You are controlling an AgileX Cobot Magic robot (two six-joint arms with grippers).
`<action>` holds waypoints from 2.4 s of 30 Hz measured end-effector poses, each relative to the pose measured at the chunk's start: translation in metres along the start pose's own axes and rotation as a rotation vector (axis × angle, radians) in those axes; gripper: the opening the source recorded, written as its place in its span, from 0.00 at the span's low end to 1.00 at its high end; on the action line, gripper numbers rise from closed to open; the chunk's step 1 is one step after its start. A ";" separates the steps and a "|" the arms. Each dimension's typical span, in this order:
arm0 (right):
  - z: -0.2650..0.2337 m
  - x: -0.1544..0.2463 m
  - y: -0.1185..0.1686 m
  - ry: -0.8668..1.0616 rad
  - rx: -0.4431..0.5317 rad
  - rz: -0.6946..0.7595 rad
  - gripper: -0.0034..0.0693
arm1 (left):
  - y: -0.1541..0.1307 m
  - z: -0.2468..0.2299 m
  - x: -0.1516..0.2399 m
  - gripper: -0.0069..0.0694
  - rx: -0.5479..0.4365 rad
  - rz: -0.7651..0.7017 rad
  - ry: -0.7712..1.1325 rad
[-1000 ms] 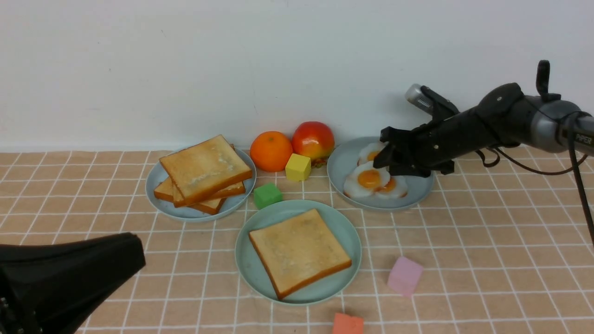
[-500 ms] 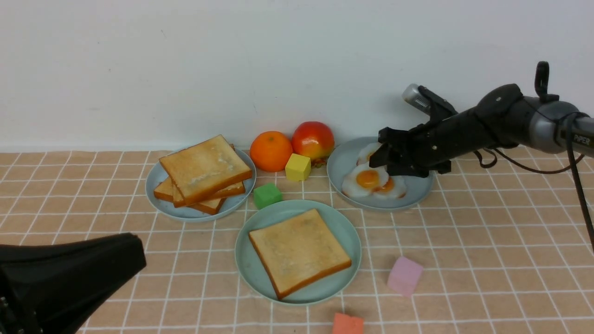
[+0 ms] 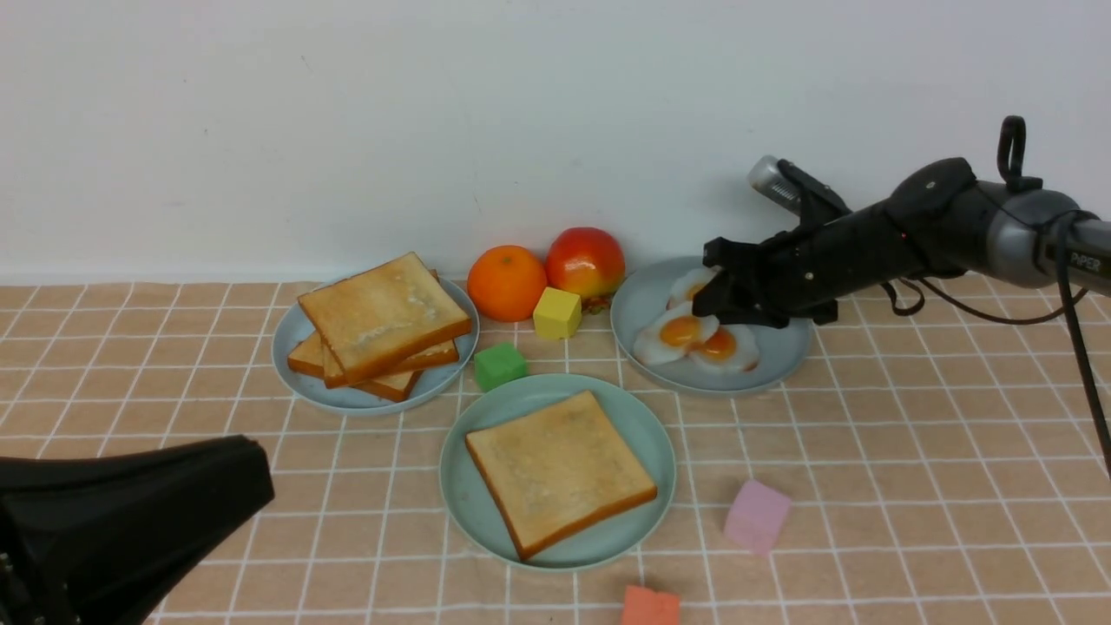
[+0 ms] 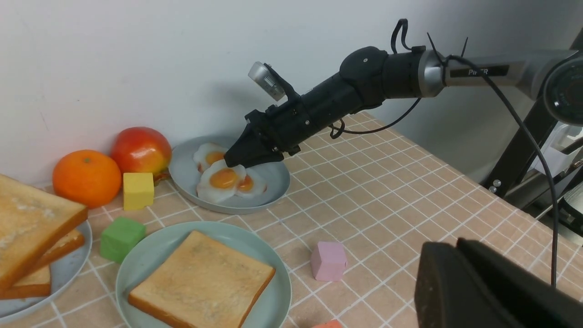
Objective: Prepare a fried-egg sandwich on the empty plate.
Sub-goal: Use the right arm to grab a fried egg, then use the right arm to place the fried egg on the slice of bread in the middle, then use the left arm to grab a slice of bread
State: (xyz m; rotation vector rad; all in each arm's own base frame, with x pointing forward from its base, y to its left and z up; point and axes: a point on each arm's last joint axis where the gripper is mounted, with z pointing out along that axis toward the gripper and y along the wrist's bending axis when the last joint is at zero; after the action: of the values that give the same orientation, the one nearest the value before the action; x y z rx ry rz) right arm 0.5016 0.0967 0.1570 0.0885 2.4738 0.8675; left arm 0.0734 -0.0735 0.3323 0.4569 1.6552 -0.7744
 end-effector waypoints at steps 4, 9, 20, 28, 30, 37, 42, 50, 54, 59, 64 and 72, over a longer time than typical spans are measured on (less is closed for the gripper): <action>0.000 0.001 0.002 0.009 -0.016 0.011 0.14 | 0.000 0.000 0.000 0.14 0.000 0.000 0.000; -0.014 -0.001 0.015 0.031 -0.048 -0.023 0.14 | 0.000 0.000 0.001 0.14 -0.003 0.003 0.008; -0.110 0.024 0.107 0.133 -0.202 -0.182 0.14 | 0.011 -0.002 0.016 0.15 -0.108 0.118 0.183; -0.080 0.111 0.150 0.219 -0.205 -0.197 0.14 | 0.016 -0.004 0.021 0.07 -0.158 0.175 0.244; -0.069 0.118 0.149 0.214 -0.197 -0.177 0.14 | 0.016 -0.004 0.021 0.07 -0.158 0.176 0.244; -0.029 0.121 0.124 0.188 -0.194 -0.074 0.14 | 0.016 -0.004 0.021 0.07 -0.158 0.176 0.244; -0.014 0.118 0.107 0.160 -0.199 0.006 0.14 | 0.016 -0.004 0.021 0.07 -0.159 0.176 0.245; -0.004 0.123 0.095 0.201 -0.171 0.104 0.27 | 0.016 -0.004 0.021 0.07 -0.158 0.176 0.245; -0.010 0.121 0.087 0.232 -0.142 0.059 0.55 | 0.016 -0.004 0.020 0.07 -0.154 0.172 0.238; -0.044 0.102 0.078 0.229 -0.107 0.013 0.71 | 0.015 -0.003 0.021 0.07 -0.153 0.123 0.247; -0.147 0.086 0.103 0.181 -0.015 -0.198 0.56 | 0.016 0.028 0.026 0.07 -0.209 0.016 0.387; -0.273 0.125 0.158 0.090 0.124 -0.454 0.06 | 0.025 0.116 0.008 0.07 -0.318 0.037 0.577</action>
State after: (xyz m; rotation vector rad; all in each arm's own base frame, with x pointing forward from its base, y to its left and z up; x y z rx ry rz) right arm 0.2437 0.0948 0.3775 -0.4609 2.4791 0.5316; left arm 0.1698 -0.1383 0.3086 0.5092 2.2527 -0.3489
